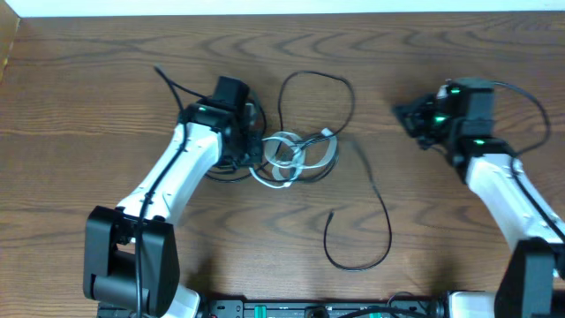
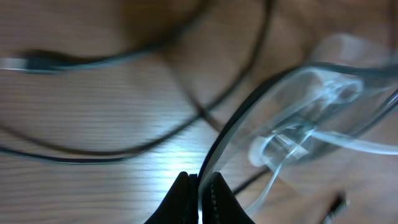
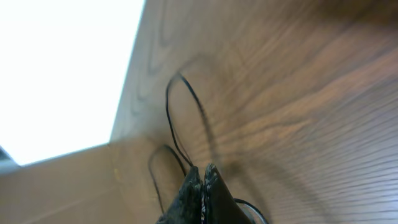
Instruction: Untangle cables
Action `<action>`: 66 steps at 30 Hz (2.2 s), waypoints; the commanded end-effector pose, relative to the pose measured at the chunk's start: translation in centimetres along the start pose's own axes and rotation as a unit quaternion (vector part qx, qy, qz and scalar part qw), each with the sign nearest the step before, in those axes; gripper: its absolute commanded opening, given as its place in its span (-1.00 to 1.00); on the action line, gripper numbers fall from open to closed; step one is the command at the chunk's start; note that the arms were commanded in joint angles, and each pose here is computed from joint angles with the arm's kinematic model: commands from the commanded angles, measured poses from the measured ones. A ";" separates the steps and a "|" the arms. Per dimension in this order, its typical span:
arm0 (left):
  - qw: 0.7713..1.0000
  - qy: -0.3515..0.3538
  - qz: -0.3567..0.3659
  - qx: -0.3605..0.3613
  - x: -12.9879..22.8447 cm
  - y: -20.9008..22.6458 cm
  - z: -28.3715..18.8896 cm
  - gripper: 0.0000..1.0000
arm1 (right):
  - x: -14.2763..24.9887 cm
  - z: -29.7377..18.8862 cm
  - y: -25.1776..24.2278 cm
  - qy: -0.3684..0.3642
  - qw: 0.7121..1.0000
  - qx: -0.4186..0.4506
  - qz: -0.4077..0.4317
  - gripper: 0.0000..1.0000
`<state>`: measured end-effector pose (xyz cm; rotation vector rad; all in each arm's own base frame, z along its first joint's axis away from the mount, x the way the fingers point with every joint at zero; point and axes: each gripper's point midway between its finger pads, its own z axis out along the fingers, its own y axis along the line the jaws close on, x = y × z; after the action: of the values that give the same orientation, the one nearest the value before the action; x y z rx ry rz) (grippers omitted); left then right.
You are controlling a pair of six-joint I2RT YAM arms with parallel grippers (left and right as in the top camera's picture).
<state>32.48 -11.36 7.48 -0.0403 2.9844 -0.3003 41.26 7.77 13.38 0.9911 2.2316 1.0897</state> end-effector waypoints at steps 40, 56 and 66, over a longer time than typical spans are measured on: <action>0.779 -0.001 0.214 0.590 2.4 -17.7 -13.1 -0.85 | 13.3 7.0 -0.2 0.132 0.990 0.040 -0.035 -0.30; 0.847 -0.037 0.202 0.491 0.4 -16.4 -9.5 -0.85 | 13.2 4.8 2.0 0.238 0.970 -0.040 0.022 -0.01; 0.895 -0.064 0.180 0.403 -1.4 -14.7 -6.9 -0.86 | 13.1 4.3 -0.4 0.245 0.969 0.002 0.034 0.06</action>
<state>32.20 -24.93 17.27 0.5612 2.4193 -1.4798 36.22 19.22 9.19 0.9292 2.5723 1.4654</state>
